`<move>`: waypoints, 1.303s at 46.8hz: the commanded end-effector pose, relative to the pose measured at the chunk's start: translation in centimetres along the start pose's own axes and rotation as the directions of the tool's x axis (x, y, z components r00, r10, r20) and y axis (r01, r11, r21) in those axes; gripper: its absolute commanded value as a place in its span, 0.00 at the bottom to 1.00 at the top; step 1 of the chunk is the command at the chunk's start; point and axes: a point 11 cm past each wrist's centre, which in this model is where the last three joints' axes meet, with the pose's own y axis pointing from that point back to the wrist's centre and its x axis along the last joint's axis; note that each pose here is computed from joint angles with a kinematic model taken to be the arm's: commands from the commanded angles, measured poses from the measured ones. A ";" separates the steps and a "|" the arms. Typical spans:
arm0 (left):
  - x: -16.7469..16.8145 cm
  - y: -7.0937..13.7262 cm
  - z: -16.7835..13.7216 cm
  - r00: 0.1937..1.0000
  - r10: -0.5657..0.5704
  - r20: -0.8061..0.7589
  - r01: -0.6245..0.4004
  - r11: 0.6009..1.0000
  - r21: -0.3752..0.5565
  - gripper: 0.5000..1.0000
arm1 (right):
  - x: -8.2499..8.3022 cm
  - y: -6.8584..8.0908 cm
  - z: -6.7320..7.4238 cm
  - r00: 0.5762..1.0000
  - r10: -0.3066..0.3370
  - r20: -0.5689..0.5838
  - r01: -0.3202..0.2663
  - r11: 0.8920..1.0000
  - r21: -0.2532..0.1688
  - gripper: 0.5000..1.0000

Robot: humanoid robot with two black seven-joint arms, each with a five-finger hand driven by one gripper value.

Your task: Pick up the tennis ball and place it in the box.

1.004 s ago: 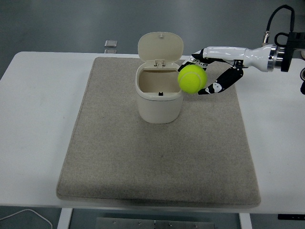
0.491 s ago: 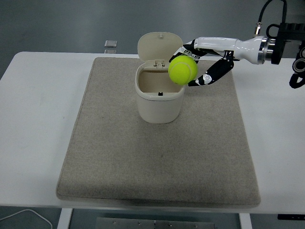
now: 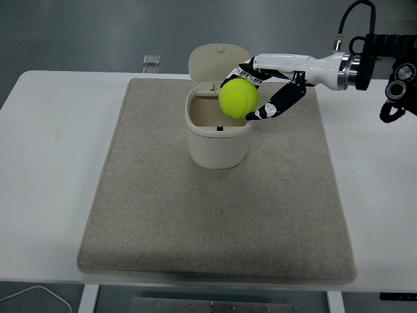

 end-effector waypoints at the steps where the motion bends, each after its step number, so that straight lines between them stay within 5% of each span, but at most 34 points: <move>1: 0.0 0.0 0.0 1.000 0.000 0.000 0.000 1.000 0.000 0.98 | -0.1 -0.1 0.0 1.000 -0.001 0.001 0.001 1.000 -0.001 0.18; 18: 0.0 0.0 0.0 1.000 0.000 0.000 0.000 1.000 0.000 0.98 | -0.2 -0.7 -0.4 1.000 0.014 -0.005 -0.014 1.000 0.009 0.31; 38: 0.0 0.0 0.0 1.000 0.000 0.000 0.000 1.000 0.000 0.98 | -0.1 -0.8 -0.5 1.000 0.024 -0.010 -0.024 1.000 0.011 0.71; 61: 0.0 0.0 0.0 1.000 0.000 0.000 0.000 1.000 0.000 0.98 | -0.3 -0.9 -0.5 1.000 0.018 -0.015 -0.017 1.000 0.009 0.79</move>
